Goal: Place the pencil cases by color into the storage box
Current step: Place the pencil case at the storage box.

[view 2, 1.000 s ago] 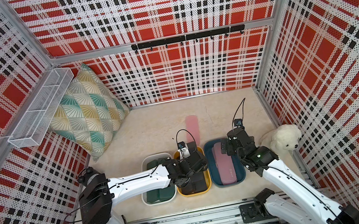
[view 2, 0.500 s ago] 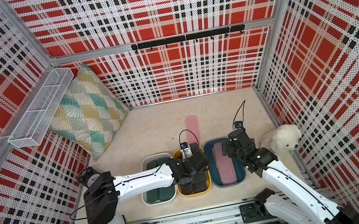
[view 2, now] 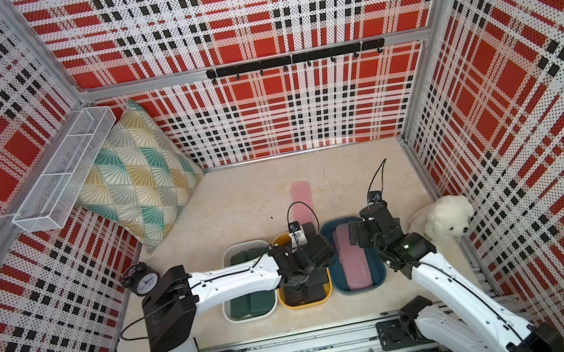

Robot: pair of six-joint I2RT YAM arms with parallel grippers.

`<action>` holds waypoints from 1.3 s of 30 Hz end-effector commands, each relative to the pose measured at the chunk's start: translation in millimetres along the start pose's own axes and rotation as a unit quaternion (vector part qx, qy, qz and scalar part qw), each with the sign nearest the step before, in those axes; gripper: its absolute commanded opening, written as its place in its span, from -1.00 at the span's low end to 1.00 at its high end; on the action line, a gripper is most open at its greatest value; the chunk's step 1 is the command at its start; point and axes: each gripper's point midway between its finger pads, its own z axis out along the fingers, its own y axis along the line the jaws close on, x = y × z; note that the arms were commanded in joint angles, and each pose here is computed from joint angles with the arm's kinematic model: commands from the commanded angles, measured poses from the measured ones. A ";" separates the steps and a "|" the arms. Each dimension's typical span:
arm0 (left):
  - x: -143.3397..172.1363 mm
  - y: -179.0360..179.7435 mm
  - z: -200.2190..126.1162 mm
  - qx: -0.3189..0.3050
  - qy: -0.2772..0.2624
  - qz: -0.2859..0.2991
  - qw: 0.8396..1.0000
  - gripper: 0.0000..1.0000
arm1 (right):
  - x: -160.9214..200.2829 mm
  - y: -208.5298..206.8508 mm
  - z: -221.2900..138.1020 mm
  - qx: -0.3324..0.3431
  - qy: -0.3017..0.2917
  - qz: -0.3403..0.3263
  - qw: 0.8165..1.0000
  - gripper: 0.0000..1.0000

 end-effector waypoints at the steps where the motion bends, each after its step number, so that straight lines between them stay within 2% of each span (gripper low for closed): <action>1: 6.5 0.1 1.3 -0.011 0.008 0.003 1.000 0.13 | -2.9 -0.8 1.0 -0.004 -0.008 0.003 1.000 1.00; 13: 11.7 0.8 1.9 -0.023 0.014 0.010 1.000 0.24 | -1.7 -0.8 1.7 -0.009 -0.006 0.005 1.000 1.00; 18: 13.8 -2.4 3.3 -0.026 0.015 0.015 0.999 0.48 | -1.2 -1.0 1.8 -0.009 -0.006 0.005 1.000 1.00; 21: 14.2 -4.6 4.2 -0.027 0.015 0.018 0.999 0.53 | -1.5 -0.9 1.7 -0.010 -0.007 0.006 1.000 1.00; 39: 4.5 -20.8 -7.5 -0.023 0.001 0.028 0.999 0.67 | -2.3 0.5 3.2 -0.015 -0.005 0.007 1.000 0.99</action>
